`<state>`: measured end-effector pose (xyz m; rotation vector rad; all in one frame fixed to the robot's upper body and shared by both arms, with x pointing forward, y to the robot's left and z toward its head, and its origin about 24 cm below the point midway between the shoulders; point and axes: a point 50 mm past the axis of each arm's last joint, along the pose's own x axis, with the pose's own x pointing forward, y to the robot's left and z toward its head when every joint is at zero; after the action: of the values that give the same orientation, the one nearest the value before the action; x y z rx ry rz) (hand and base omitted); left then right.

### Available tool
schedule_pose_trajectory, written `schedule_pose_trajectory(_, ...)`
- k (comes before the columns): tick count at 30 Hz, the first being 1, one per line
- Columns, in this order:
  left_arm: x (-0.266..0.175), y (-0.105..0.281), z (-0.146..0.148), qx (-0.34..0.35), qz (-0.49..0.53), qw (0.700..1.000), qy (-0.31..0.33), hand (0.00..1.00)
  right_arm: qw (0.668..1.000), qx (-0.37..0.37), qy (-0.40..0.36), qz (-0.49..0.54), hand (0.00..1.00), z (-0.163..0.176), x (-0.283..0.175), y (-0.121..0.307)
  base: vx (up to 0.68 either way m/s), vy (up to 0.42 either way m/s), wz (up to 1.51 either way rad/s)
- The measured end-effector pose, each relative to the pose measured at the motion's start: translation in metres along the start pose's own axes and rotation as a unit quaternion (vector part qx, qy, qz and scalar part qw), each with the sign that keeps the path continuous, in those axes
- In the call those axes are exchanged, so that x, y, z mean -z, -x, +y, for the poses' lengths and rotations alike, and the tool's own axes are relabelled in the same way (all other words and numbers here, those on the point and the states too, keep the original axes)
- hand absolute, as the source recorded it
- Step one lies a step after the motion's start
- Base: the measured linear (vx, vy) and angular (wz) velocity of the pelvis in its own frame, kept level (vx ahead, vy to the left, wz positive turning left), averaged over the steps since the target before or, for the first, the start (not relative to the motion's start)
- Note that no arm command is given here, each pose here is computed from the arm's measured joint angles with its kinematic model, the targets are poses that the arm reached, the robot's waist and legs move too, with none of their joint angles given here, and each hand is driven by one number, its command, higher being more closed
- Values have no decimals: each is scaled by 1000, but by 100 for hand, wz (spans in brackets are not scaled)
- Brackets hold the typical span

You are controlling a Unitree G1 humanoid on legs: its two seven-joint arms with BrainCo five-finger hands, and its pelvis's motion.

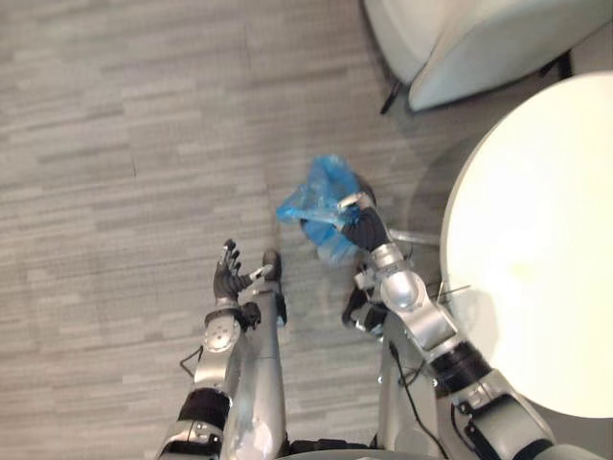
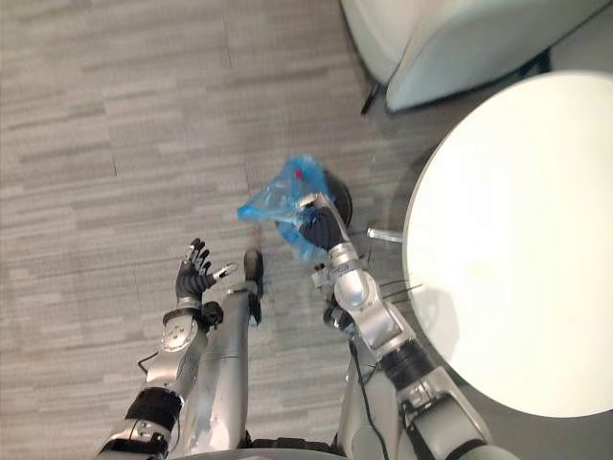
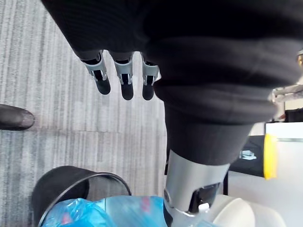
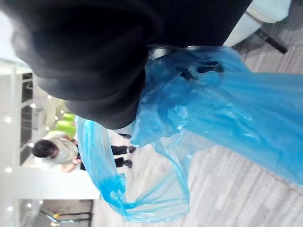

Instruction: Gather rubbish on tea table into small bin, then transfer packed bag to large trash can.

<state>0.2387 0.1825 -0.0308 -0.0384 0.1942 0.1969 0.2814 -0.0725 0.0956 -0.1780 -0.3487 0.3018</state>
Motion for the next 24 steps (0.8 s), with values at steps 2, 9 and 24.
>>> schedule_pose_trajectory(2, 7, 8, -1, 17, 10, 1000, -9, 0, 1000, -15, -24, 6, 100, 2, 1, 1, 166, 76, -38)
schedule_pose_trajectory(9, -12, 16, -12, 68, -41, 996, -38, 0, 997, -30, -68, 3, 100, 6, -2, -2, 44, 76, -22)
schedule_pose_trajectory(24, -75, 27, -67, 146, -185, 971, -25, 0, 987, -62, -119, -90, 100, 2, -53, -53, -186, -87, 56)
